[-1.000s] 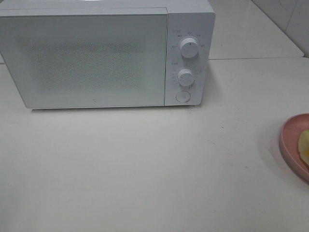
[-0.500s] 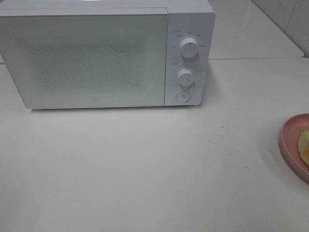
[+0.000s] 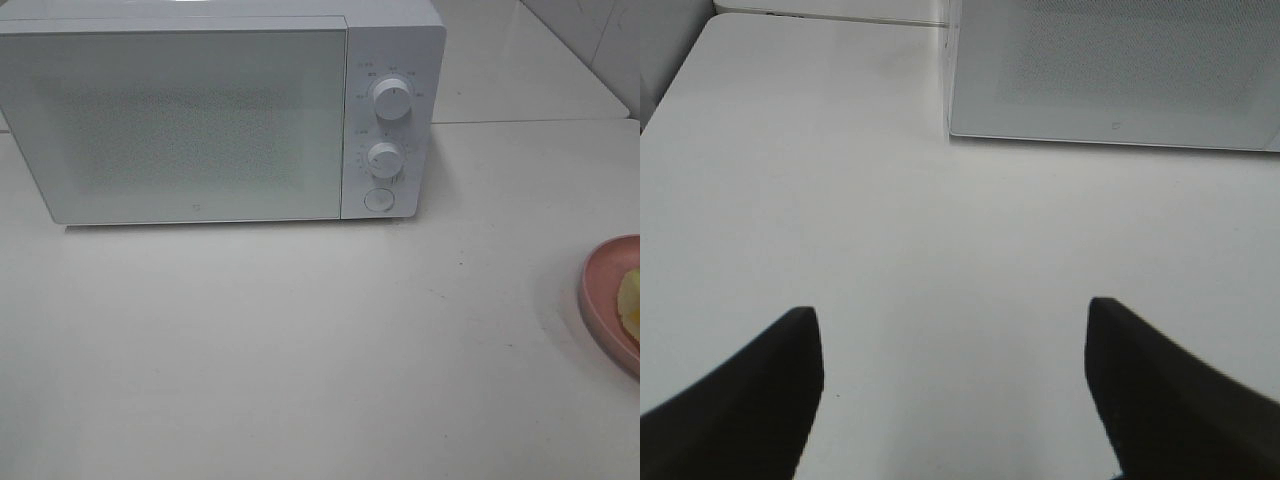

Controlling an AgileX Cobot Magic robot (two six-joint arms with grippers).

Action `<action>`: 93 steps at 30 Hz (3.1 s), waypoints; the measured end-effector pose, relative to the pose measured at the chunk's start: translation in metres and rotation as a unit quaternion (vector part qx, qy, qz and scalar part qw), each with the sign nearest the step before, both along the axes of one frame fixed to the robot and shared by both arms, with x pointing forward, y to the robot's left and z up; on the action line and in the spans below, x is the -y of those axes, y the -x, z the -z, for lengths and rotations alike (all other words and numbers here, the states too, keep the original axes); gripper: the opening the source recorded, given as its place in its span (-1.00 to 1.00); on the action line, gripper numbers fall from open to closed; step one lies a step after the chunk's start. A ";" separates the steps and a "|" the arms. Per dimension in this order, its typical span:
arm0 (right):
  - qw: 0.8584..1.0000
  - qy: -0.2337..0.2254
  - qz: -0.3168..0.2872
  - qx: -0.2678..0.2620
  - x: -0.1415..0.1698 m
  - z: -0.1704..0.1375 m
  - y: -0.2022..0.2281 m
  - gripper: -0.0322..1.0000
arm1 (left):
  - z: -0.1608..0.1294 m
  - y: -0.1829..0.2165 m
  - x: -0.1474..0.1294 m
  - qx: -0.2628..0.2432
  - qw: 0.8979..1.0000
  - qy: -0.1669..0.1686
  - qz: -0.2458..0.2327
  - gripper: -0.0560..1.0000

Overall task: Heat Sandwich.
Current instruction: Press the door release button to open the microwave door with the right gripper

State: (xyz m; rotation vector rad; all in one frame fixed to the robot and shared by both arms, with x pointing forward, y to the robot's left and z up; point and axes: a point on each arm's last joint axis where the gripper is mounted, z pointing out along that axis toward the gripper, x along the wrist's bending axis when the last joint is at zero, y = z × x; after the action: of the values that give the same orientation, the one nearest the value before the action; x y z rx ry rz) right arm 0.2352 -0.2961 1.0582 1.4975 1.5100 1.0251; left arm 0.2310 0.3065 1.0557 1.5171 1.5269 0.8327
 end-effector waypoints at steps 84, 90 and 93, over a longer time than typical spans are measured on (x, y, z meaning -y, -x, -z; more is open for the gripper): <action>0.990 -0.044 -0.129 0.039 -0.086 0.054 -0.245 -0.92 | 0.000 0.000 0.000 0.000 1.000 0.000 0.000 0.42; 0.991 -0.073 -0.111 0.033 -0.096 0.069 -0.252 -0.92 | 0.000 0.000 0.000 0.000 1.000 0.000 0.000 0.42; 0.991 -0.080 -0.108 0.030 -0.102 0.076 -0.255 -0.92 | 0.000 0.000 0.000 0.000 1.000 0.000 0.000 0.42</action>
State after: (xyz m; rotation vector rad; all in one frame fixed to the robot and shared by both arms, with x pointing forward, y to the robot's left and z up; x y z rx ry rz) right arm 0.4899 -0.1945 0.9817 1.4192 1.6048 1.3333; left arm 0.2310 0.3065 1.0557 1.5171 1.5269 0.8327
